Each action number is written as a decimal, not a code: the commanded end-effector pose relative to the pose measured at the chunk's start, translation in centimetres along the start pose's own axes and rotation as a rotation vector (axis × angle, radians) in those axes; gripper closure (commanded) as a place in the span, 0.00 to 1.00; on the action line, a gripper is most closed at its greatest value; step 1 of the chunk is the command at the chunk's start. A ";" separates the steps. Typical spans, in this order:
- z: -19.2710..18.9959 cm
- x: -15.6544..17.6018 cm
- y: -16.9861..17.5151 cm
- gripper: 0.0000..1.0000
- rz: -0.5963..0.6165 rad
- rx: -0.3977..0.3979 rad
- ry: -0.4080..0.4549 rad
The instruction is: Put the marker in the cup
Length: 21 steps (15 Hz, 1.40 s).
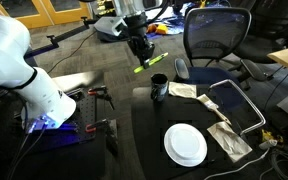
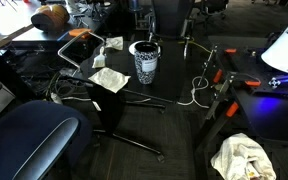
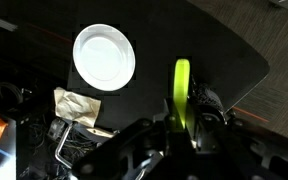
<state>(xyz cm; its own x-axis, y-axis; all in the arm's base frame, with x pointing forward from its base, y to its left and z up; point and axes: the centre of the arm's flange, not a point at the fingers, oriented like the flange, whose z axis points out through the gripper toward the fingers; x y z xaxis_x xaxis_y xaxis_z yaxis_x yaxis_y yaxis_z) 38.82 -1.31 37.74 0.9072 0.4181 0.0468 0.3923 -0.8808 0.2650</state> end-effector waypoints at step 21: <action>-0.2 -0.3 -3.2 0.96 -0.315 -0.449 -0.284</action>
<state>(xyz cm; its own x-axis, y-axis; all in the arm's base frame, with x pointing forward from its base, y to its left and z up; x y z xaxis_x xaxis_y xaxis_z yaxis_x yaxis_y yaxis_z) 37.53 0.28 36.55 0.8131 0.5158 -0.2700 0.5686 -0.6038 0.5586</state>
